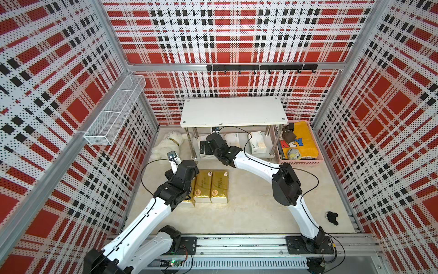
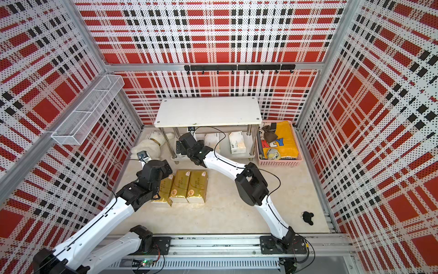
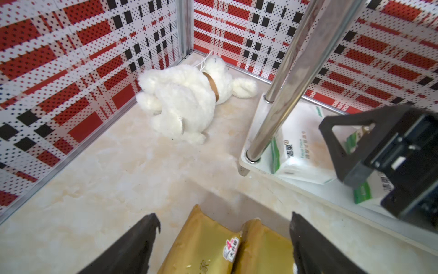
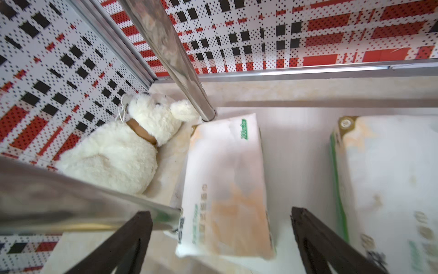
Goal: Place the tissue boxes on the shelf by color
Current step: Place a box of tissues on the shelf.
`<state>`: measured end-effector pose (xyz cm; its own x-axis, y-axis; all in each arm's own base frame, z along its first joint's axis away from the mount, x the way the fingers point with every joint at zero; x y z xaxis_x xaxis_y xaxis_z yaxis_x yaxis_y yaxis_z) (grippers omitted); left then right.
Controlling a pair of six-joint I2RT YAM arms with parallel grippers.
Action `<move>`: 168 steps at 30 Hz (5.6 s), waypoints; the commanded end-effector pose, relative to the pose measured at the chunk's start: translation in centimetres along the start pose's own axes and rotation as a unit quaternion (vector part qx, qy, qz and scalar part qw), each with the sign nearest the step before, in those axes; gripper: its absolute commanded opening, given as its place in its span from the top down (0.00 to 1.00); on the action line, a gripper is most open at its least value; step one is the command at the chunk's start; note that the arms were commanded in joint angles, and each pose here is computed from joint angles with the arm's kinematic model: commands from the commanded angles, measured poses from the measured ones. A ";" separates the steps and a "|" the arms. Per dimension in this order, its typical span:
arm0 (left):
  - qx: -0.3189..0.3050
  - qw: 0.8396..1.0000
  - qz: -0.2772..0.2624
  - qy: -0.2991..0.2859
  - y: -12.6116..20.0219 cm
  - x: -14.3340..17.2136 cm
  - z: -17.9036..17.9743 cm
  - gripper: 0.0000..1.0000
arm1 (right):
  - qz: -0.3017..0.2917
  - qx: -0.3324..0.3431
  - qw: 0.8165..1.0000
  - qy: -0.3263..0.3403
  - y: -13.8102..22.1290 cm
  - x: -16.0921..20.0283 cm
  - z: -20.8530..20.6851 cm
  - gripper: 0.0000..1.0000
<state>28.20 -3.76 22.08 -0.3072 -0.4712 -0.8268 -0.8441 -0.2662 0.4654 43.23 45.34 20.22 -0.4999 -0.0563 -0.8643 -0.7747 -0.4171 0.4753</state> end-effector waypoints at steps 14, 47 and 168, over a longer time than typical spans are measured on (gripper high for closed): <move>-0.005 0.999 0.042 0.023 -6.3 3.5 -2.4 0.25 | 0.010 0.010 0.999 0.049 10.0 -0.6 -2.7 0.00; -0.065 0.995 0.076 0.006 -14.7 4.9 -3.1 0.22 | 0.010 0.021 0.999 0.031 14.5 -0.6 -6.9 0.00; 0.033 0.963 0.166 -0.211 -17.1 7.5 -9.4 0.14 | 0.027 -0.008 1.000 0.006 15.3 2.6 -10.9 0.00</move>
<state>46.54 -11.71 13.47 -0.5929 -0.2415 -0.7682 -0.7757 -0.0851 0.6253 34.13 29.02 22.93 -0.5462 -0.1102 -0.8304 -0.7328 -0.4173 0.5374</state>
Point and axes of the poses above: each gripper's point midway between its finger pads, its own y axis back along the fingers, its own z axis along the line the jaws close on, x = y × z, the point moved 2 cm from there along y, back along the fingers, and after that the axes turned 9 degrees about y, right-handed, at the moved point
